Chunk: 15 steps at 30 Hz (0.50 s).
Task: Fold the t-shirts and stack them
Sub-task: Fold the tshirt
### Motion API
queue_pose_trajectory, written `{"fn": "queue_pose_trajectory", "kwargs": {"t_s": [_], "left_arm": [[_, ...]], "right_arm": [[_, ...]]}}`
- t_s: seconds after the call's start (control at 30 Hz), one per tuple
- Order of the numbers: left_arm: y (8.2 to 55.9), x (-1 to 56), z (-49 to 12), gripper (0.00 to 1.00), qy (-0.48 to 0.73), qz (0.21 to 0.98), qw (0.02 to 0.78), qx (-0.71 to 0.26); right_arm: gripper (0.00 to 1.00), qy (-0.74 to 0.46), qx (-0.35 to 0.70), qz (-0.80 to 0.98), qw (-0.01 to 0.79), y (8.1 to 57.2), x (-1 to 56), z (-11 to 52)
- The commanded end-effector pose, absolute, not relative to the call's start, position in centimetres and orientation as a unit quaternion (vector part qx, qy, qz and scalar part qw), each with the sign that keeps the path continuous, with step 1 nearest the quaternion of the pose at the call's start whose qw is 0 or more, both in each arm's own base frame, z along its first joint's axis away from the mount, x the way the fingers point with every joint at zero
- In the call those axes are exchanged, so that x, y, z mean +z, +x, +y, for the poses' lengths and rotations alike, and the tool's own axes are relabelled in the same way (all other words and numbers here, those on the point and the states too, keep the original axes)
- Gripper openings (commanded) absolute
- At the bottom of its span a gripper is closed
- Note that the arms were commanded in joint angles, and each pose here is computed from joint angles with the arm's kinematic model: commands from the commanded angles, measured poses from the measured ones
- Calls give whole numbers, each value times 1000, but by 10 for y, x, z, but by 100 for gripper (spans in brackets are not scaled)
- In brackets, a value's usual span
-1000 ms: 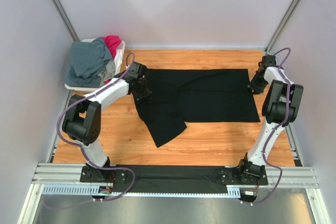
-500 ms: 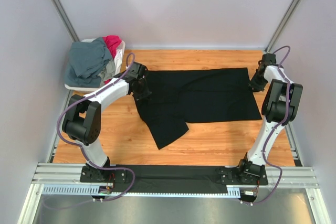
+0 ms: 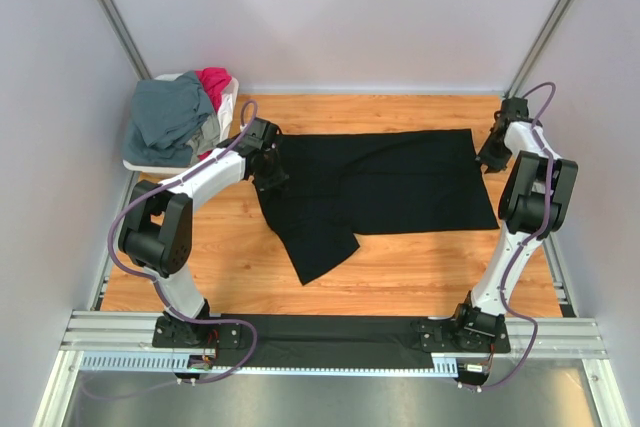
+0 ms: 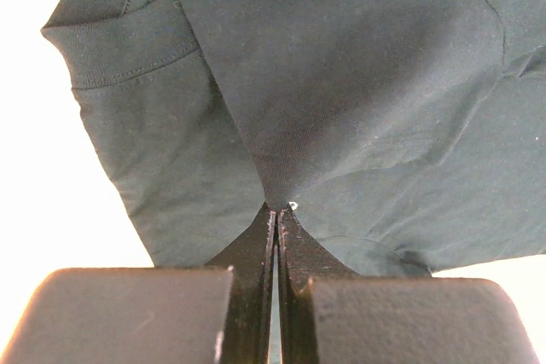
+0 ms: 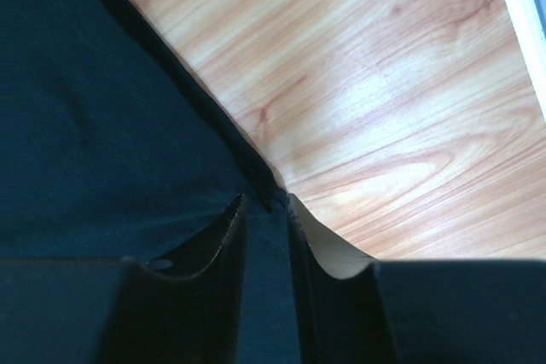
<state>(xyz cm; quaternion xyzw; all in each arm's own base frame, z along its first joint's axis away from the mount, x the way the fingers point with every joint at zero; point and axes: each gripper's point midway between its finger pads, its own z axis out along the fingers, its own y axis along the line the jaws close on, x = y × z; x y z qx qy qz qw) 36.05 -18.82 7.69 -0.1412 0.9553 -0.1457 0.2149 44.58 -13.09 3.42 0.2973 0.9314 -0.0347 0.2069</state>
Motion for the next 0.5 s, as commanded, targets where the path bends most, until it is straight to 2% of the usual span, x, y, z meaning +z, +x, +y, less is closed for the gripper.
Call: {"fn": "queue_pose_trajectory", "kwargs": {"t_s": [0.0,0.47], "left_arm": [[368,91,-193,0,-132,952,230,-154],[367,87,-192,0,-133,954,225,-149]], "right_arm": [[26,296,-30,922,247,463,63,-136],[22,295,-5,929,223,463,40,-125]]}}
